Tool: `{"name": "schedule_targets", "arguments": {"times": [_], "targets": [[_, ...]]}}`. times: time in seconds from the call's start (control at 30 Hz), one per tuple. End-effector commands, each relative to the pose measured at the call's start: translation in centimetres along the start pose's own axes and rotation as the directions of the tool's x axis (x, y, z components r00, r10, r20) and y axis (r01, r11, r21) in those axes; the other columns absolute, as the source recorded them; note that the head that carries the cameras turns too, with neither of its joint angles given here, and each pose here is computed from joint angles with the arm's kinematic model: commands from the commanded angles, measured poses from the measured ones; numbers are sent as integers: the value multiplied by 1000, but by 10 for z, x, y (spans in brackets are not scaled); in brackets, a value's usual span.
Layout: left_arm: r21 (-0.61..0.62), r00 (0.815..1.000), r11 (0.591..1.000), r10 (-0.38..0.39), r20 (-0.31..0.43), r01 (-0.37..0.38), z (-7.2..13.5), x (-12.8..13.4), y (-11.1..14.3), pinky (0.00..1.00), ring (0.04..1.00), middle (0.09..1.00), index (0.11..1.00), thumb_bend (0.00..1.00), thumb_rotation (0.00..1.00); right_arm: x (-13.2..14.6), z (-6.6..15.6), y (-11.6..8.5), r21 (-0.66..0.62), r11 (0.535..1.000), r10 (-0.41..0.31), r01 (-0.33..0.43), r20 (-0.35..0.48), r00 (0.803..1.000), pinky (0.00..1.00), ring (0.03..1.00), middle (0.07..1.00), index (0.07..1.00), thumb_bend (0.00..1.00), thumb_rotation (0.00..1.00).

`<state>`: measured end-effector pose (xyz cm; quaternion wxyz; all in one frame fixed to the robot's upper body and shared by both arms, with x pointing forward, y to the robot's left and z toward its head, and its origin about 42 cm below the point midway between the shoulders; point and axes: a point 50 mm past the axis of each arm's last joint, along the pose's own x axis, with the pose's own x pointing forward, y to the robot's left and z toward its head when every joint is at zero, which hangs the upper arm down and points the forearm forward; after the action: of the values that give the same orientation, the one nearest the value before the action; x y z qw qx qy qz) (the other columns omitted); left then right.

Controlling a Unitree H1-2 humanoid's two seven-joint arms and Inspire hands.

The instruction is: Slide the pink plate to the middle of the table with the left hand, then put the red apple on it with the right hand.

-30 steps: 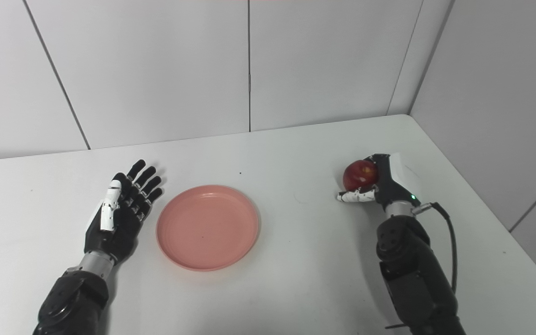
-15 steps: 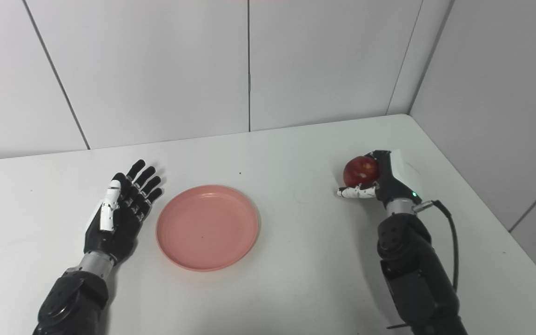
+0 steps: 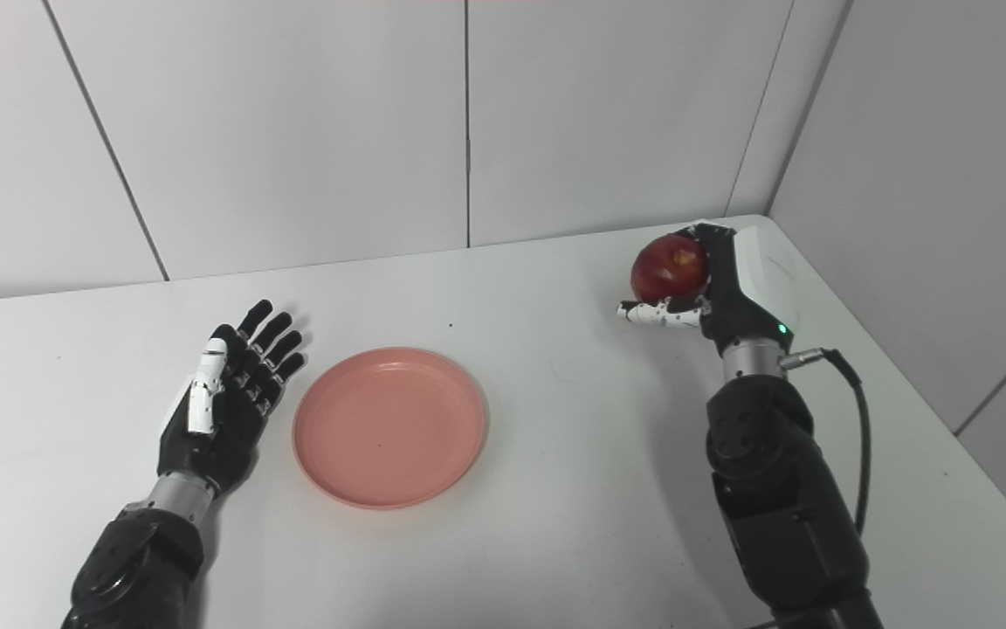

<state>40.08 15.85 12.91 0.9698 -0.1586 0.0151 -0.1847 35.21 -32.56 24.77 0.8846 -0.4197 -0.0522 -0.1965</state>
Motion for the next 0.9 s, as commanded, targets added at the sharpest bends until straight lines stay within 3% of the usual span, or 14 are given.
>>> {"name": "schedule_targets", "arguments": {"times": [0.0,0.3,0.87], "targets": [[-30,996,999,33,-79,-35,-18,-5,-2,944,936,938,921,424,1000,7,32,-14,19,998,-60,59,108,992,330,397,456,484,518,132],[-27,997,999,30,-73,-32,-20,-5,-7,945,932,936,921,421,1000,1,81,7,36,999,1,-9,216,976,317,385,439,482,519,133],[-32,997,998,50,-67,-52,-24,-5,-24,929,922,923,909,387,1000,-8,158,81,64,987,113,-149,385,916,240,324,418,483,521,136]]}}
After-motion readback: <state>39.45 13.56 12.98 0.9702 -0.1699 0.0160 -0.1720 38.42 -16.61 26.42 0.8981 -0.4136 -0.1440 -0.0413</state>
